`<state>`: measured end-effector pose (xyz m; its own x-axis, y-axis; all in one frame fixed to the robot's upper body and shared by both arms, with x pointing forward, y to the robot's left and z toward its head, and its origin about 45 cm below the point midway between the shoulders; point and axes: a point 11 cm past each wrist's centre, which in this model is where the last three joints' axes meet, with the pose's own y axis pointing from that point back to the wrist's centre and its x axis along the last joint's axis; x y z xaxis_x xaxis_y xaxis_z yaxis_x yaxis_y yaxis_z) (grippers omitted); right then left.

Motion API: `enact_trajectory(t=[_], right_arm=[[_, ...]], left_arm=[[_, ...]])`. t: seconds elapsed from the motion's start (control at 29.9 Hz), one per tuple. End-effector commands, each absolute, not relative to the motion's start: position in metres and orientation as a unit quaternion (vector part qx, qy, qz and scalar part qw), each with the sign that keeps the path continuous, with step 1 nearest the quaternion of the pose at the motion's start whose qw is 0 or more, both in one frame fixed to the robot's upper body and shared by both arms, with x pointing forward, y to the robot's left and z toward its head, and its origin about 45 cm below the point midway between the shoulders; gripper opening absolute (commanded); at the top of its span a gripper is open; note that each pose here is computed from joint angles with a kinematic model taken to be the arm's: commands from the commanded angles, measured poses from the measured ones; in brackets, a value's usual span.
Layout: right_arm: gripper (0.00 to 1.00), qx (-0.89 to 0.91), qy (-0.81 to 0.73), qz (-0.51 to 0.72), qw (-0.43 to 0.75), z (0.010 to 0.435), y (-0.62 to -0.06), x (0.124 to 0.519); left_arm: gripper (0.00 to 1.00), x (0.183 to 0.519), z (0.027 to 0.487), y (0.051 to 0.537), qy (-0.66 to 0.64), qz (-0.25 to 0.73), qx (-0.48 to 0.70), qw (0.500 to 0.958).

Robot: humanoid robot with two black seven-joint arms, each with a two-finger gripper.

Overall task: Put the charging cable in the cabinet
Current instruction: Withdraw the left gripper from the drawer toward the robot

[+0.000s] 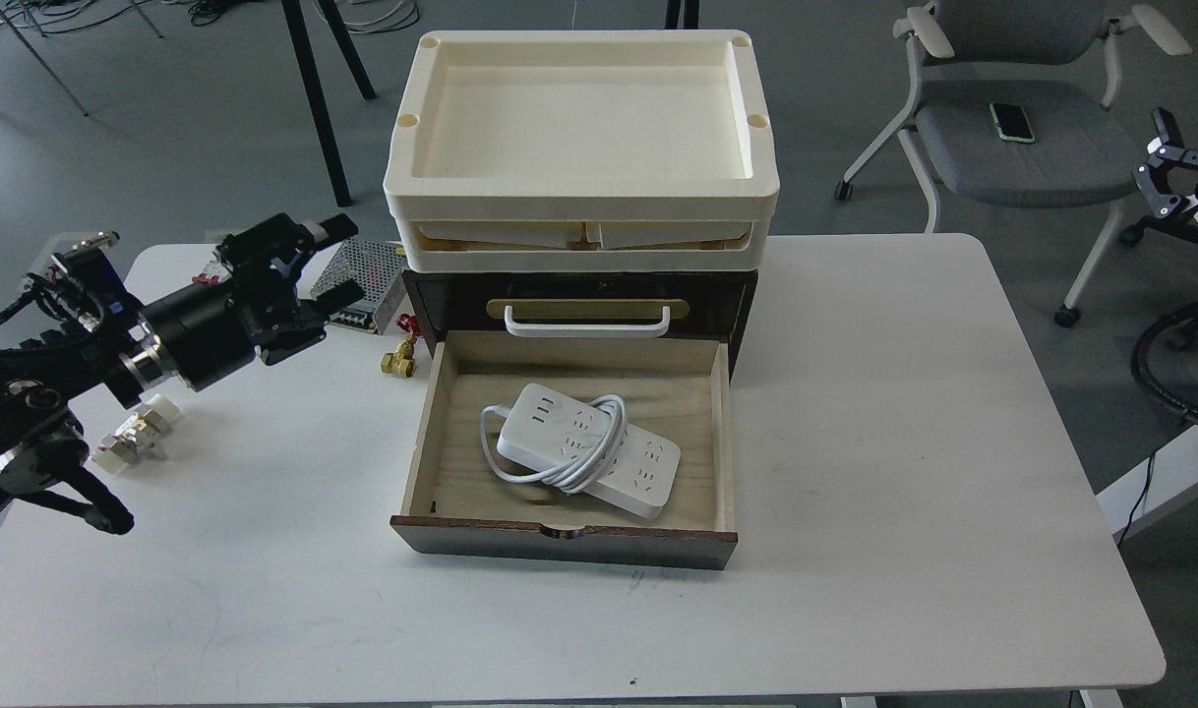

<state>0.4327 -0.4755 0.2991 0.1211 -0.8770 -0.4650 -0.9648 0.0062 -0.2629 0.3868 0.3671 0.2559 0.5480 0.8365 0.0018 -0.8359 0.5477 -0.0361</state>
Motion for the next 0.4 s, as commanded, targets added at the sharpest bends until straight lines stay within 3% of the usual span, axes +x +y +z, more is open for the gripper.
enact_trajectory(t=[0.0,0.13,0.37], right_arm=[[1.00,-0.714,0.630,0.094,0.292,0.306,-0.453,0.437],[1.00,-0.732,0.598,0.109,0.307,0.309,-0.425,0.440],[1.00,-0.726,0.585,0.112,0.344,0.319,-0.415,0.445]], left_arm=[[0.98,0.404,0.291,0.421,0.010,0.566,-0.133,0.814],[0.98,0.416,0.292,0.461,0.028,0.629,-0.186,0.754],[0.98,0.423,0.277,0.451,0.049,0.634,-0.201,0.745]])
